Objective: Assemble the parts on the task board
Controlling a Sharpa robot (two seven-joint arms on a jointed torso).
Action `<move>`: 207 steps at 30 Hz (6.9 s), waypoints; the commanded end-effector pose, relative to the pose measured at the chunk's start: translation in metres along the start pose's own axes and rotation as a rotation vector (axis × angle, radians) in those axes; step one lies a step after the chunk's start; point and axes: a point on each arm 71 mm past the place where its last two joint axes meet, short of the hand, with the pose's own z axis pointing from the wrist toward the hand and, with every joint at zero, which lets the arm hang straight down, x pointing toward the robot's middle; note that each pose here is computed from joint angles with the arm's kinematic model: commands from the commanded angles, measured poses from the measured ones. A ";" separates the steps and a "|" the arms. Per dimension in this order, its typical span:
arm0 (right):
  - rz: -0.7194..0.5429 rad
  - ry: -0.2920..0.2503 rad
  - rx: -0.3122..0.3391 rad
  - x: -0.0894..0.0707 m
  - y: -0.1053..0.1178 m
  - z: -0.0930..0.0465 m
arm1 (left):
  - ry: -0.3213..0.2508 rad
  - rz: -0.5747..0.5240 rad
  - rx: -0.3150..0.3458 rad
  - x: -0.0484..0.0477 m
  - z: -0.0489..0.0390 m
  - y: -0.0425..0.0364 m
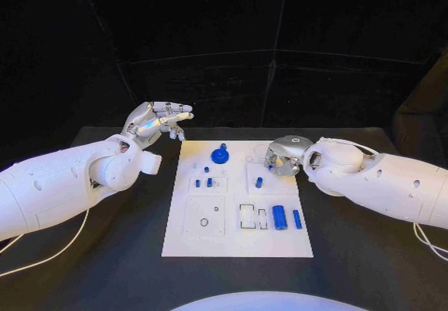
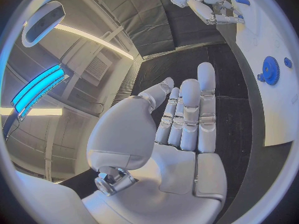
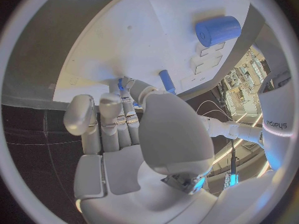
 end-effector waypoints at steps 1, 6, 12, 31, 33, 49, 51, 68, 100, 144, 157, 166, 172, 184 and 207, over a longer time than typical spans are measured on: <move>-0.024 0.013 0.017 0.006 0.000 0.000 | 0.007 -0.014 0.012 -0.0001 0.0003 -0.0017; -0.034 -0.002 0.026 0.005 0.000 0.001 | 0.003 -0.012 0.009 -0.0013 0.0000 -0.0015; -0.033 -0.036 0.023 0.002 0.003 -0.001 | -0.001 -0.009 0.007 -0.0031 -0.0003 -0.0014; 0.011 -0.190 -0.008 -0.015 0.012 -0.023 | -0.011 -0.003 0.003 -0.0061 -0.0008 -0.0012; 0.024 -0.210 -0.023 -0.017 0.016 -0.025 | -0.012 -0.002 0.003 -0.0064 -0.0008 -0.0012; 0.170 -0.261 -0.208 -0.030 0.086 -0.022 | -0.009 -0.003 0.004 -0.0058 0.0007 -0.0005; 0.179 -0.249 -0.230 -0.030 0.096 -0.018 | -0.008 -0.004 0.005 -0.0053 0.0009 -0.0004; 0.188 -0.045 -0.353 0.019 0.157 0.000 | 0.006 -0.012 0.005 0.0014 0.0057 0.0015; 0.117 -0.020 -0.341 0.028 0.159 0.001 | 0.010 -0.014 -0.003 0.0016 0.0068 0.0038; 0.112 -0.099 -0.338 0.023 0.160 0.001 | 0.017 -0.018 -0.033 0.0003 0.0062 0.0060; 0.149 -0.087 -0.152 0.002 0.100 -0.033 | 0.016 -0.017 -0.039 -0.0022 0.0055 0.0065; 0.072 -0.029 0.009 -0.007 0.051 -0.043 | 0.022 -0.021 -0.041 -0.0018 0.0058 0.0068; 0.062 -0.020 0.016 -0.007 0.045 -0.042 | 0.023 -0.022 -0.042 -0.0020 0.0057 0.0074; 0.059 -0.002 -0.028 -0.005 0.054 -0.032 | 0.022 -0.021 -0.045 -0.0024 0.0055 0.0082; 0.064 0.072 -0.053 0.002 0.057 -0.024 | 0.022 -0.021 -0.050 -0.0027 0.0059 0.0100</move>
